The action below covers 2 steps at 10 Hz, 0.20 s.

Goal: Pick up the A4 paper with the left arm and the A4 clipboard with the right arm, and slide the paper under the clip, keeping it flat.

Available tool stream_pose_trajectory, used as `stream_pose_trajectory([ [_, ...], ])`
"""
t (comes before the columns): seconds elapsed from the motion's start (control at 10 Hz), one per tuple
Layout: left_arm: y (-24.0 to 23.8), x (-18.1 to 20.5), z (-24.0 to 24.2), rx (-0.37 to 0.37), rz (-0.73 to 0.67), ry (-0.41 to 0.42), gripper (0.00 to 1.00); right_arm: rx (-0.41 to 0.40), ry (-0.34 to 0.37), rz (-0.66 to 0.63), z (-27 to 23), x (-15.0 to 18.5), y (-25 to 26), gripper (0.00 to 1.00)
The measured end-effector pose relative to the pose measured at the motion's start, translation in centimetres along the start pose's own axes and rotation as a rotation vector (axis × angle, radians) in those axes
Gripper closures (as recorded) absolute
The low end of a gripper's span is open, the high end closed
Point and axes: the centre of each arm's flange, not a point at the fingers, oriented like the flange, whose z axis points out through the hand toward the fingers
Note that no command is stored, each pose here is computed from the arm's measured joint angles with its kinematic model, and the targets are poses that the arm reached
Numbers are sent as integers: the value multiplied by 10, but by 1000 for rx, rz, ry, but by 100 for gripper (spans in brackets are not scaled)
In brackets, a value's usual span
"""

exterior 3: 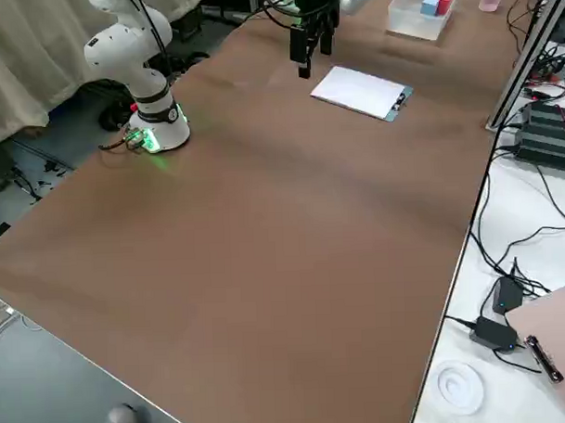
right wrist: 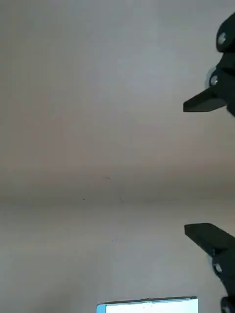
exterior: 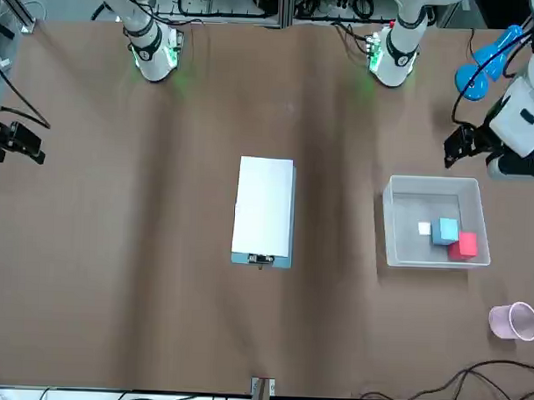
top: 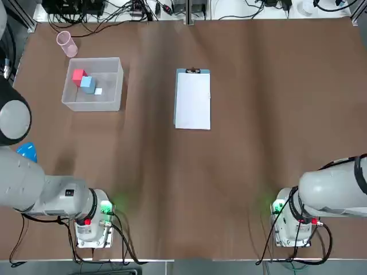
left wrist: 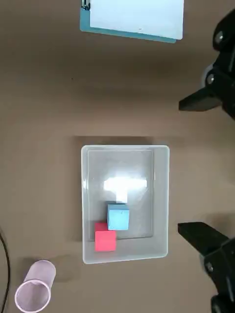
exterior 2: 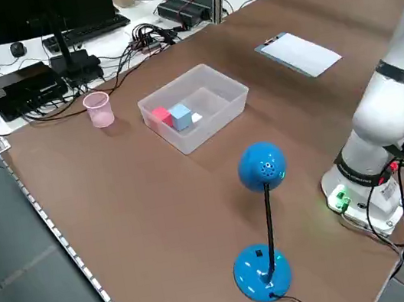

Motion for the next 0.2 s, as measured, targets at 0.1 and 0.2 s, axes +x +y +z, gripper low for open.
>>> stream_pose_trajectory([
  [0.1,0,-1,-2,-6,-7,1,0,0,0,0,0,0,0,0],
  [0.2,0,-1,-1,-27,-20,-4,0,0,0,0,0,0,0,0],
])
